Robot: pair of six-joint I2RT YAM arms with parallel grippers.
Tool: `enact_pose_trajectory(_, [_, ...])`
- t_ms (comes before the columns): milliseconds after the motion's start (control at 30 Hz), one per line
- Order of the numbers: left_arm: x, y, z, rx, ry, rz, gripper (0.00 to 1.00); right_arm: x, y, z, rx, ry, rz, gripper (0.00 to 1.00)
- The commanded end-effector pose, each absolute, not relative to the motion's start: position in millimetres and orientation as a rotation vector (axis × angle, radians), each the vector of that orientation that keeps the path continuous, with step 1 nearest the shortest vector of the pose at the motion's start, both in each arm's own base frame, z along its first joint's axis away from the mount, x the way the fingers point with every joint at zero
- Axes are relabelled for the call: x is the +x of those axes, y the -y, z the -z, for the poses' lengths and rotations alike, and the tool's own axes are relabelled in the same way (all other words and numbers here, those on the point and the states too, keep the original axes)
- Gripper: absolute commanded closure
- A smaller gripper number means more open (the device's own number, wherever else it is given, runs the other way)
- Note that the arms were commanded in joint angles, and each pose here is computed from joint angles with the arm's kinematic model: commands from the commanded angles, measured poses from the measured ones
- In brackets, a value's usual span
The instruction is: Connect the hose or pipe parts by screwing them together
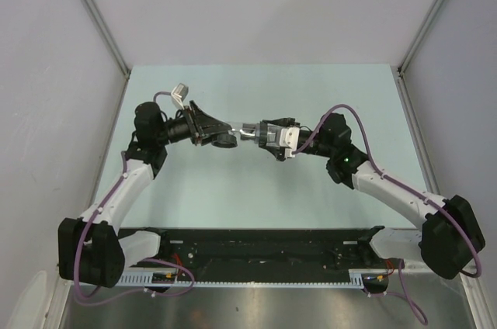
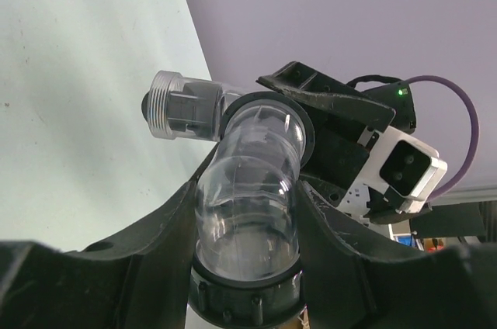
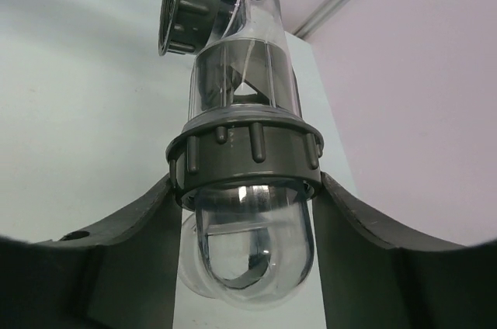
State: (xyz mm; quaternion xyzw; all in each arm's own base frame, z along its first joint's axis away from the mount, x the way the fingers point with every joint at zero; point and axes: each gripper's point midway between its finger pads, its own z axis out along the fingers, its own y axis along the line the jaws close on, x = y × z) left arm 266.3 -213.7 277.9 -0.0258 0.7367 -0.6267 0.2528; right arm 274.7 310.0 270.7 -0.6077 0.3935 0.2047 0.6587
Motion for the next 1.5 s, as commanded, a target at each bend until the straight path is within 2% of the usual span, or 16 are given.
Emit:
enact_pose_trajectory(0, [255, 218, -311, 0.117, -1.873, 1.673, 1.00, 253, -327, -310, -1.293, -0.782, -0.660, 0.88])
enact_pose_trajectory(133, [258, 222, -301, 0.221, -1.834, 1.588, 1.00, 249, -331, -321, -1.193, -0.833, -0.835, 1.00])
enact_pose_trajectory(533, [251, 229, -283, 0.485, -1.665, 1.382, 1.00, 255, -330, -339, -0.991, -1.074, -1.225, 1.00])
enact_pose_trajectory(700, [239, 242, -288, 0.674, -1.493, 1.229, 1.00, 250, -323, -348, -0.963, -1.086, -1.393, 1.00])
enact_pose_trajectory(800, [251, 236, -292, 0.601, -1.505, 1.195, 1.00, 249, -321, -345, -0.989, -1.083, -1.392, 1.00])
enact_pose_trajectory(833, [253, 236, -296, 0.584, -1.510, 1.209, 1.00, 249, -320, -341, -1.005, -1.084, -1.373, 0.96])
enact_pose_trajectory(867, [255, 235, -297, 0.531, -1.544, 1.251, 1.00, 254, -317, -337, -0.984, -1.137, -1.351, 0.70])
enact_pose_trajectory(900, [259, 230, -299, 0.494, -1.554, 1.256, 1.00, 258, -314, -334, -1.017, -1.105, -1.259, 0.57])
enact_pose_trajectory(967, [260, 226, -304, 0.414, -1.578, 1.296, 1.00, 265, -305, -326, -1.006, -1.169, -1.133, 0.40])
enact_pose_trajectory(1033, [260, 220, -309, 0.370, -1.581, 1.315, 1.00, 274, -297, -325, -1.063, -1.119, -0.951, 0.30])
enact_pose_trajectory(1067, [259, 219, -312, 0.339, -1.592, 1.348, 1.00, 281, -291, -322, -1.046, -1.151, -0.889, 0.20])
enact_pose_trajectory(1133, [253, 219, -315, 0.335, -1.605, 1.392, 1.00, 281, -283, -329, -1.085, -1.091, -0.792, 0.10])
enact_pose_trajectory(1167, [251, 220, -319, 0.313, -1.616, 1.430, 1.00, 279, -281, -327, -1.112, -1.086, -0.776, 0.00])
enact_pose_trajectory(1333, [240, 226, -323, 0.276, -1.694, 1.589, 1.00, 263, -281, -326, -1.271, -0.938, -0.664, 0.00])
enact_pose_trajectory(1467, [235, 225, -333, 0.258, -1.680, 1.610, 1.00, 266, -284, -324, -1.312, -0.895, -0.545, 0.00])
